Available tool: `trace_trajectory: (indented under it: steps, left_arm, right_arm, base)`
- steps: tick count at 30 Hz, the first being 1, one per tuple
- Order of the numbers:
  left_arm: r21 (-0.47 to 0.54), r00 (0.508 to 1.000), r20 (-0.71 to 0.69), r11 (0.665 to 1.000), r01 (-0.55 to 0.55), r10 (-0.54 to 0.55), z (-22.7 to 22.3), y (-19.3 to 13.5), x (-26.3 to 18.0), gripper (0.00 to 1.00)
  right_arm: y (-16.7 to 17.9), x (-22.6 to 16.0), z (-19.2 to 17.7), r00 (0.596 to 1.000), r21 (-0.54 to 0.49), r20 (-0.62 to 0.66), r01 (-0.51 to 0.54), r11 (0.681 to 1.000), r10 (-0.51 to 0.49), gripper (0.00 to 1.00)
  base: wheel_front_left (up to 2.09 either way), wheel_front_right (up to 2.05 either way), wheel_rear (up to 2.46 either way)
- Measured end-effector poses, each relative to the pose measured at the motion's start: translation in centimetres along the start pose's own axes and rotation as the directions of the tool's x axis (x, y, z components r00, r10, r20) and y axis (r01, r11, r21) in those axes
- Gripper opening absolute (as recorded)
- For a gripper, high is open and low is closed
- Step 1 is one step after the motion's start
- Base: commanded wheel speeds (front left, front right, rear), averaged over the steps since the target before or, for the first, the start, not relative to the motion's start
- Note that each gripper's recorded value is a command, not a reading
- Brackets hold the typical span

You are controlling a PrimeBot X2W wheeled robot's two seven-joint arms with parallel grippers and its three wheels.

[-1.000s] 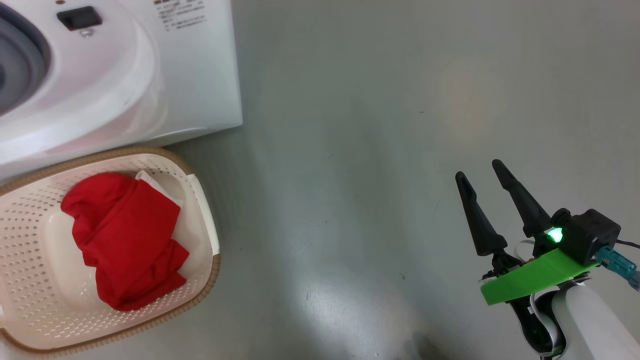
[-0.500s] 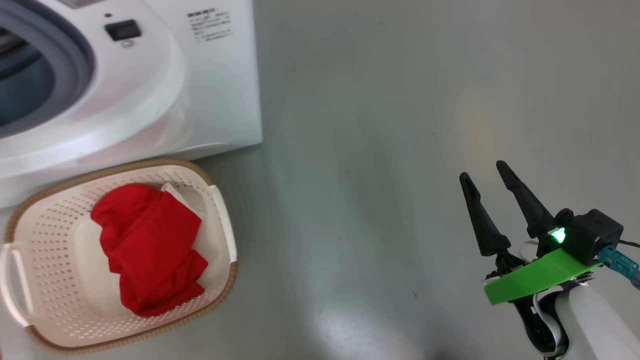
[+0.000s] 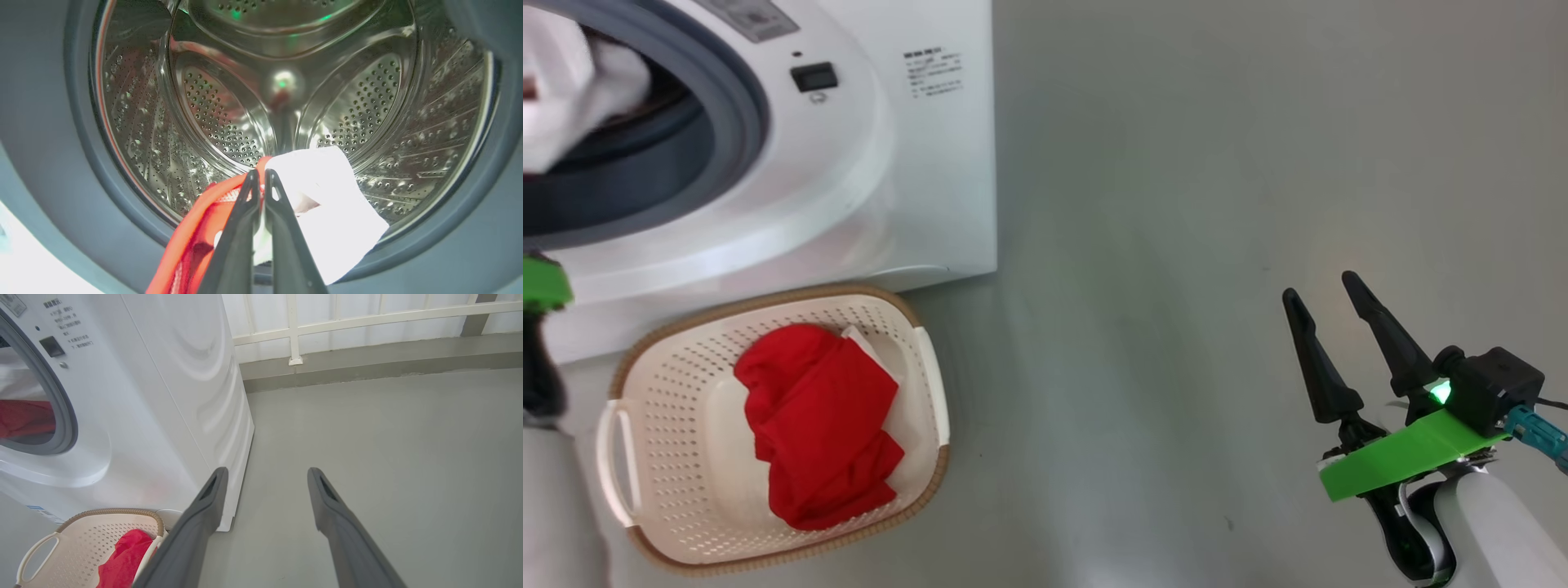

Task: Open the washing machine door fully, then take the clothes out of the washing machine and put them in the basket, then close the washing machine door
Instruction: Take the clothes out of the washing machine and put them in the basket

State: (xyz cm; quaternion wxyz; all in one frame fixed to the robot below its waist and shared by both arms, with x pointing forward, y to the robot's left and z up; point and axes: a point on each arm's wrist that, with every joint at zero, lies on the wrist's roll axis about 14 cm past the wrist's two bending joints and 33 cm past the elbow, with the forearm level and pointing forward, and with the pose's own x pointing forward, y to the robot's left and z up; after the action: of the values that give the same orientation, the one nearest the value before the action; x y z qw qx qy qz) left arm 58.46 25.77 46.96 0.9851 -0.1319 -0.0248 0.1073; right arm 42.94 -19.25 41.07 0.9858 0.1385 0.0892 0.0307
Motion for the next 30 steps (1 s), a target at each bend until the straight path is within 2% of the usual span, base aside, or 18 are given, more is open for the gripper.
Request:
trace_trajectory:
  steps: [5, 19, 30]
  left_arm:
    - [-0.043, 1.000, 0.013, 0.999, -0.014, 0.015, 0.4, 0.1, -2.6, 0.00]
    - [-0.058, 0.995, 0.102, 0.998, 0.005, 0.001, 4.0, 1.0, -9.0, 0.00]
    - [-0.065, 0.966, 0.256, 0.997, 0.047, -0.029, 9.3, 0.7, -11.8, 0.00]
  right_arm:
    - [0.5, 0.0, 0.9, 1.000, 0.006, 0.027, -0.008, 1.000, 0.008, 1.00]
    - [1.3, -2.0, 1.5, 0.999, 0.024, 0.043, -0.013, 1.000, 0.012, 1.00]
    - [1.8, -2.5, 1.8, 0.998, 0.026, 0.051, -0.027, 0.999, 0.026, 1.00]
  base:
    - [0.00, 0.00, 0.00]
    - [0.00, 0.00, 0.00]
    - [0.00, 0.00, 0.00]
